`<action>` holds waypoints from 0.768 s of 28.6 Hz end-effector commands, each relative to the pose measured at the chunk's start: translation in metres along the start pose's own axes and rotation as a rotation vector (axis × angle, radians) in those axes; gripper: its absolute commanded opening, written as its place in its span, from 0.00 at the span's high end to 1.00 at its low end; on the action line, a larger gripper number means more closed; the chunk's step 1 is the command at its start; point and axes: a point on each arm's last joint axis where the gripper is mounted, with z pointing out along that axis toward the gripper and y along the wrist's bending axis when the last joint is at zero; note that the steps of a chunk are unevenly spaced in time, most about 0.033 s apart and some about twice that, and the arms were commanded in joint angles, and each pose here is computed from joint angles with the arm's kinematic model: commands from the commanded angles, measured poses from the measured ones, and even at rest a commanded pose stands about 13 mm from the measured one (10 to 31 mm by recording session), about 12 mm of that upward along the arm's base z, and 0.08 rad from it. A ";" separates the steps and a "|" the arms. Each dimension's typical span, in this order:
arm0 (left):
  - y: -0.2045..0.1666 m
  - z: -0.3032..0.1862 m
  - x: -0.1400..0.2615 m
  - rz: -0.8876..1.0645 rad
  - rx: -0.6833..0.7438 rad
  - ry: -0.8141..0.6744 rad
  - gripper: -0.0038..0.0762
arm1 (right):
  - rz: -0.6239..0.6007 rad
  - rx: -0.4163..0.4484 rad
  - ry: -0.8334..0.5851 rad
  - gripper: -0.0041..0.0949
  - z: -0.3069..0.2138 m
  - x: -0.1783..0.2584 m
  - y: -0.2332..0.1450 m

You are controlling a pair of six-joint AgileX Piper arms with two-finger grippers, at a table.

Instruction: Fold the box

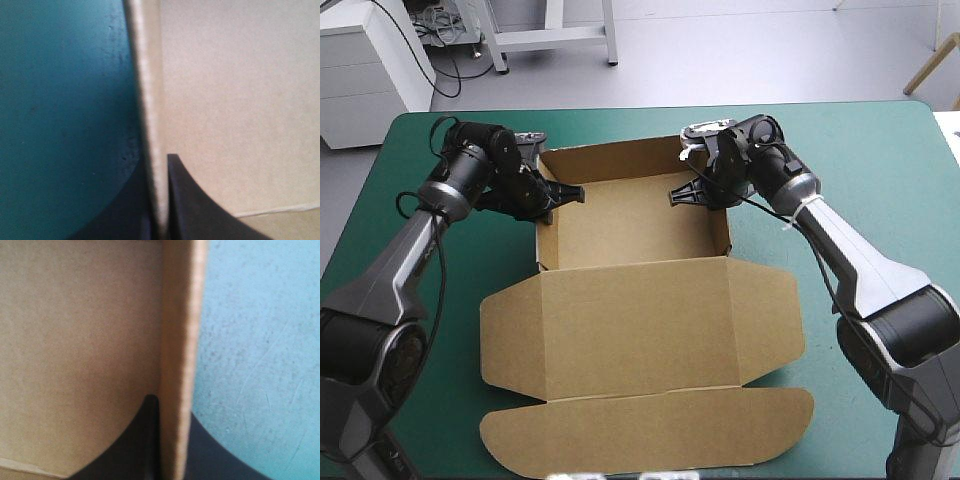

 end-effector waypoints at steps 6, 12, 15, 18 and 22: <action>-0.028 -0.003 -0.018 0.068 0.044 -0.056 0.96 | 0.090 -0.060 0.038 0.98 -0.013 0.004 -0.029; -0.028 0.010 -0.019 0.099 0.031 -0.019 0.96 | 0.072 -0.047 0.128 0.98 0.018 0.013 -0.033; -0.028 0.011 -0.019 0.101 0.026 -0.023 0.96 | 0.077 -0.055 0.136 0.98 0.023 0.013 -0.032; -0.029 0.011 -0.020 0.157 0.026 -0.033 0.94 | 0.039 -0.043 0.133 0.96 0.022 0.012 -0.033; -0.033 0.011 -0.019 0.174 0.048 -0.038 0.81 | 0.054 -0.006 0.111 0.75 0.017 0.009 -0.036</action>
